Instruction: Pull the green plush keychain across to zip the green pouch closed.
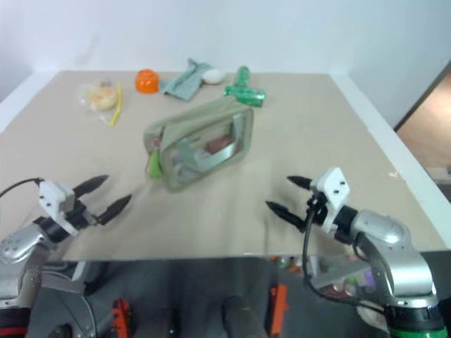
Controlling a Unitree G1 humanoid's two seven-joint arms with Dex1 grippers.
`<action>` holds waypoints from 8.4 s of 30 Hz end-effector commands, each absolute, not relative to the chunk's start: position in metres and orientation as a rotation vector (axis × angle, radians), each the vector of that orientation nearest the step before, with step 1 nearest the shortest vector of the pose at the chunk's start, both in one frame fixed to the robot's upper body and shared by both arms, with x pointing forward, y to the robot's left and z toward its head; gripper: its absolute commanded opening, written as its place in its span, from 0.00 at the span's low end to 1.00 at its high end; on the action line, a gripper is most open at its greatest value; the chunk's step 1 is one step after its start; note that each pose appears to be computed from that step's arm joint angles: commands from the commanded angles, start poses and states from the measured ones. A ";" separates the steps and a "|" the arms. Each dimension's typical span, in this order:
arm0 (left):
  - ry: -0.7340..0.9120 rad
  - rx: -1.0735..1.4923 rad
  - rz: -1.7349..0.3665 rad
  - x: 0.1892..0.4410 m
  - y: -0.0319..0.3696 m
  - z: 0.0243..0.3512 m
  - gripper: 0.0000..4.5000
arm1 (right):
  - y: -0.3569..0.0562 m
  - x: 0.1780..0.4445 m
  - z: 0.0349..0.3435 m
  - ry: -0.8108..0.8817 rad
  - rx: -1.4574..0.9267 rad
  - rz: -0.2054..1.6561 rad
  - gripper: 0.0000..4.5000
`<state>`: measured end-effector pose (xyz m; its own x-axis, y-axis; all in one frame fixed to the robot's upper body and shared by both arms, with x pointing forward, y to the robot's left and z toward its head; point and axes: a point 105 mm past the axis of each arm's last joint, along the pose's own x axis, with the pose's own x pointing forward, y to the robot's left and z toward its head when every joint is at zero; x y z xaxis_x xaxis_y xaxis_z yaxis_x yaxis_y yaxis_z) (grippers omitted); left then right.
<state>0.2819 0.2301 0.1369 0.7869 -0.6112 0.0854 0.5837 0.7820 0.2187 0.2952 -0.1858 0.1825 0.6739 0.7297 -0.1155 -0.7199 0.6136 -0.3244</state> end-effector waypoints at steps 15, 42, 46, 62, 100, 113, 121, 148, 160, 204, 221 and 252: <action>-0.286 0.080 -0.785 0.266 0.184 0.235 0.99 | -0.084 0.383 0.297 -0.296 -0.896 1.360 1.00; -0.290 -0.025 -0.751 0.282 0.155 0.252 1.00 | -0.046 0.402 0.291 -0.289 -1.184 1.308 0.01; -0.284 -0.035 -0.759 0.283 0.154 0.249 1.00 | -0.045 0.400 0.299 -0.283 -1.201 1.314 0.01; -0.273 -0.031 -0.769 0.297 0.164 0.241 1.00 | -0.050 0.382 0.317 0.169 -1.150 1.416 0.01; -0.300 -0.025 -1.014 0.306 0.136 0.240 1.00 | -0.089 0.326 0.287 0.339 -0.893 0.995 0.01; -0.298 0.002 -1.031 0.301 0.132 0.241 1.00 | -0.098 0.318 0.338 -0.004 -0.489 1.022 0.92; -0.299 0.022 -1.073 0.294 0.125 0.247 1.00 | -0.188 0.307 0.315 0.014 -0.391 0.879 1.00; -0.273 0.005 -1.058 0.297 0.125 0.259 1.00 | -0.206 0.302 0.233 0.013 -0.273 0.788 0.60; -0.186 -0.084 -0.830 0.305 0.156 0.230 1.00 | -0.202 0.307 0.238 -0.007 -0.324 0.793 0.07; -0.024 -0.334 -0.809 0.339 0.141 0.195 0.04 | -0.203 0.308 0.242 0.011 -0.424 0.824 0.06; -0.380 -0.048 -0.823 0.335 0.144 0.274 0.01 | -0.194 0.307 0.252 -0.033 -0.425 0.847 0.06; -0.275 0.213 -1.112 0.355 0.054 0.264 0.30 | -0.198 0.302 0.248 -0.026 -0.426 0.836 0.06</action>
